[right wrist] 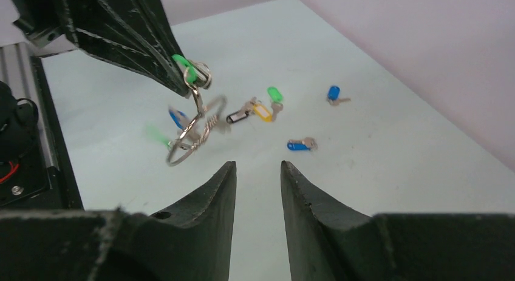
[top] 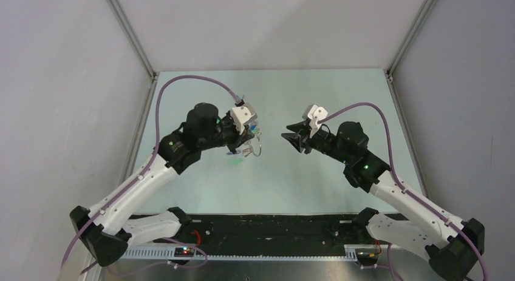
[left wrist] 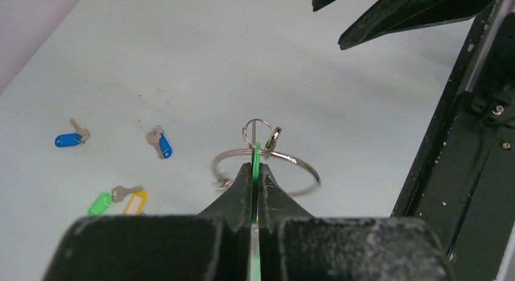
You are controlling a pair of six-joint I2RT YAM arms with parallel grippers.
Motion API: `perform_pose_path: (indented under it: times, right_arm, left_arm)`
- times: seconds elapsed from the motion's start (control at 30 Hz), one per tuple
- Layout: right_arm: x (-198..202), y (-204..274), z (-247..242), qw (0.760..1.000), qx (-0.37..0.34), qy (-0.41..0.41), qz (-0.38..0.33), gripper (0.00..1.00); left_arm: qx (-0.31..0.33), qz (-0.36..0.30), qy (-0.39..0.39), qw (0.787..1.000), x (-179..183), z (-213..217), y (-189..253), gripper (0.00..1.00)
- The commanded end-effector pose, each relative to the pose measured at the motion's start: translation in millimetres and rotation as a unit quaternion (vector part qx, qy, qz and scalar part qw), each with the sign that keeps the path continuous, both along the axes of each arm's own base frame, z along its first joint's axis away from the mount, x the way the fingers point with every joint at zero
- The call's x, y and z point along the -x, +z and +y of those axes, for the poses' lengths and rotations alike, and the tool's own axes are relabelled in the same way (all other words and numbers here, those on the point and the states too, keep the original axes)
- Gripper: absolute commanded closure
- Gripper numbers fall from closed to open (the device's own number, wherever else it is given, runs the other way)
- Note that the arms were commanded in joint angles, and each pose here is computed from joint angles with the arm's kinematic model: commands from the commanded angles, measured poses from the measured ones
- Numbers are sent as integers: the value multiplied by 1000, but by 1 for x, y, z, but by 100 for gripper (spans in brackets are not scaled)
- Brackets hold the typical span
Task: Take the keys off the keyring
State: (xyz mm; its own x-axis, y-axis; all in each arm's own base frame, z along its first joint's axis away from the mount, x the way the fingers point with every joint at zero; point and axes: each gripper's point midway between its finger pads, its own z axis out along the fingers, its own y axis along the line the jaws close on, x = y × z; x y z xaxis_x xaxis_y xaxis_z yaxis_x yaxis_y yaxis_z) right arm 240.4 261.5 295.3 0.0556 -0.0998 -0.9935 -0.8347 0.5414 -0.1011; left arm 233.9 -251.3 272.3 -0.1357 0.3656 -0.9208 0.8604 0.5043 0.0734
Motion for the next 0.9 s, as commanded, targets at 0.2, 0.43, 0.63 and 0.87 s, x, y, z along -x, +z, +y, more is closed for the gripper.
perform_pose_path:
  times: [0.2, 0.43, 0.63, 0.87]
  right_arm:
    - [31, 26, 30, 990, -46, 100, -88, 66]
    - [33, 24, 43, 984, -53, 135, -106, 67]
    - [35, 27, 54, 978, -67, 160, -114, 64]
    - [40, 27, 64, 972, -74, 187, -126, 61]
  left_arm:
    - [-56, -40, -44, 997, 11, 12, 27, 100]
    - [-110, -144, -80, 980, 16, 14, 38, 100]
    - [-165, -221, -50, 960, 1, 25, 56, 100]
    - [-229, -309, -62, 921, 0, 31, 72, 100]
